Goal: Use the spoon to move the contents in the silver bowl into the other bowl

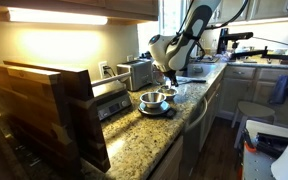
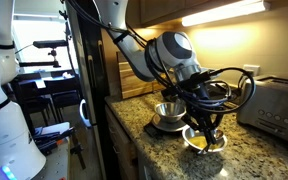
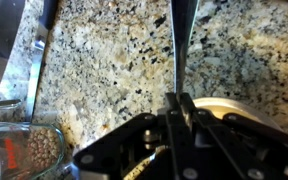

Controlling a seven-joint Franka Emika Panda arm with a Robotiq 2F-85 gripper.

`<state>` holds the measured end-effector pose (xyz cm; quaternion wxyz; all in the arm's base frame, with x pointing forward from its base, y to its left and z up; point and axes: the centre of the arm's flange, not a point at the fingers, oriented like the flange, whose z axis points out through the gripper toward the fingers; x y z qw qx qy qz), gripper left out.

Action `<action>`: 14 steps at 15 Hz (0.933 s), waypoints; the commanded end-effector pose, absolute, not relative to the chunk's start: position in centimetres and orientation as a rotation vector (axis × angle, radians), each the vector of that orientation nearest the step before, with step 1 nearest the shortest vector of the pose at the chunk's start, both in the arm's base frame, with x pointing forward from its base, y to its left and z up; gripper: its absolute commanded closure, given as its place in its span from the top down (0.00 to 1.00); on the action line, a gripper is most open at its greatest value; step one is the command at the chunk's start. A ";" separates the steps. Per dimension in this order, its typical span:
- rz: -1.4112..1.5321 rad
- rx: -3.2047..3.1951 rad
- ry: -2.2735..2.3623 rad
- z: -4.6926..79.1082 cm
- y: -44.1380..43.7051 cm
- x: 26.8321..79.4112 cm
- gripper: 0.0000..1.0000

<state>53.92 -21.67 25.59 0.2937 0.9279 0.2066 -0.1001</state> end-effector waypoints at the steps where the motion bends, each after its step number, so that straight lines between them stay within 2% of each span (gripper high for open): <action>1: -0.283 2.417 0.553 27.1 -20.8 52.8 0.07; 14: -0.359 2.422 0.560 24.6 -21.8 52.2 0.07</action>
